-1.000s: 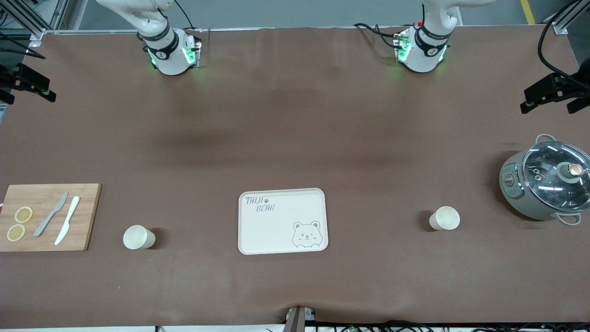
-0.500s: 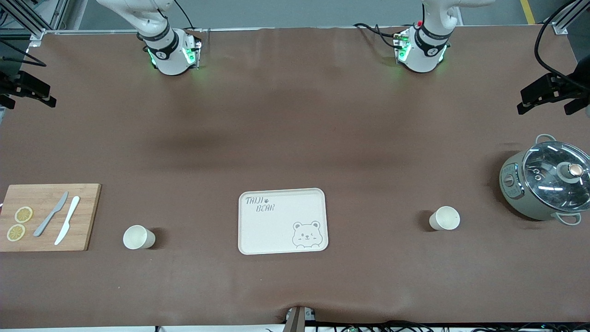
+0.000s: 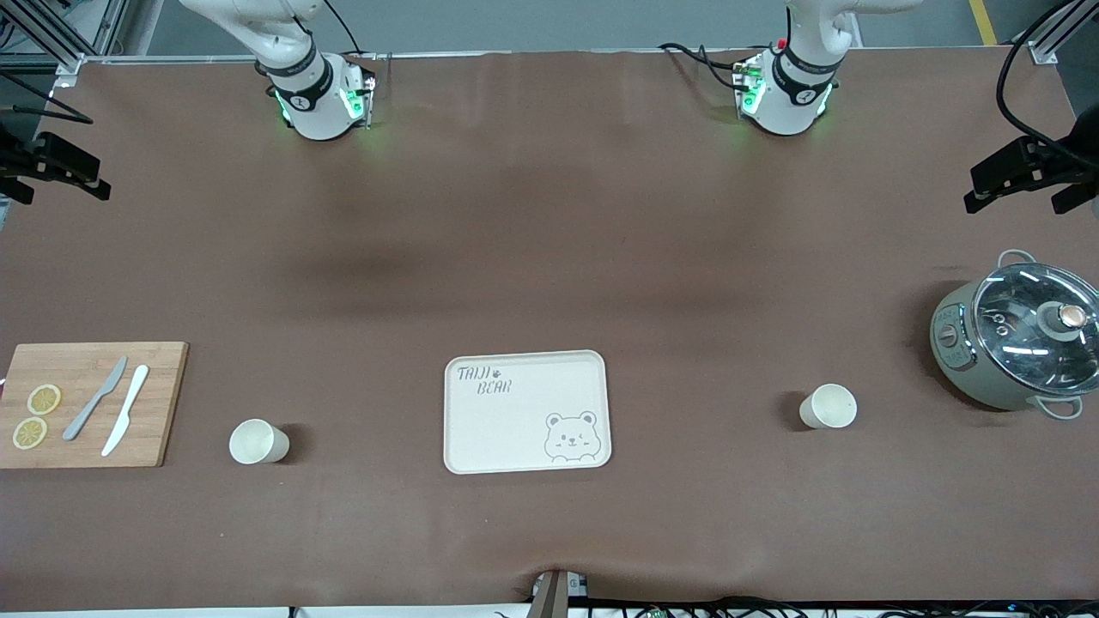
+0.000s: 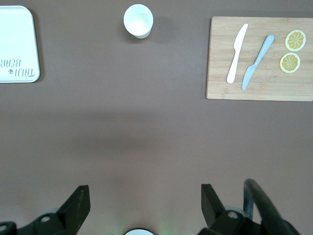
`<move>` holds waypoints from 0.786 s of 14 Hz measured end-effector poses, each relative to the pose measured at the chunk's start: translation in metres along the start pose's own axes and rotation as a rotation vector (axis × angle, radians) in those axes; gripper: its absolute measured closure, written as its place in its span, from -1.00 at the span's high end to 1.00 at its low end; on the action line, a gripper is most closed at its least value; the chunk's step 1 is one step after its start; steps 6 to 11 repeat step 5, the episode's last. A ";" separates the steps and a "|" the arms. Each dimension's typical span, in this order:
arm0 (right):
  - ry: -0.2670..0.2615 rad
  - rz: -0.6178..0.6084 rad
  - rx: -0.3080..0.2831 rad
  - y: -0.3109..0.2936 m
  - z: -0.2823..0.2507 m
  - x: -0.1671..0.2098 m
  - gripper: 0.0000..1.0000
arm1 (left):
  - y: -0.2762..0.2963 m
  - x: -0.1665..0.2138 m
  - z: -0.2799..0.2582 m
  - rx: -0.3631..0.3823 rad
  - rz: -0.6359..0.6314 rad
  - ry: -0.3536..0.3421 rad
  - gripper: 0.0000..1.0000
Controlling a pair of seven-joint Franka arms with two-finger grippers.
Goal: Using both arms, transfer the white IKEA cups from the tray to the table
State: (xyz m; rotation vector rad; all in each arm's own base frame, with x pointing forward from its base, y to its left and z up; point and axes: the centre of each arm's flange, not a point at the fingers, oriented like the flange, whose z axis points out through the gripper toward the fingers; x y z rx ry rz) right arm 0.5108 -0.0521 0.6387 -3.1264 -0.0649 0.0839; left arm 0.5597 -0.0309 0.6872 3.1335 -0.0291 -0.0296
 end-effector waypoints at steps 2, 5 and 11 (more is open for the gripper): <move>-0.001 -0.006 0.000 -0.003 0.000 0.000 1.00 | 0.000 0.000 0.000 0.000 0.000 0.000 1.00; -0.003 -0.012 -0.001 -0.006 0.000 0.001 1.00 | 0.000 0.000 0.000 0.000 0.000 0.000 1.00; -0.003 -0.012 -0.001 -0.006 0.000 0.001 1.00 | 0.000 0.000 0.000 0.000 0.000 0.000 1.00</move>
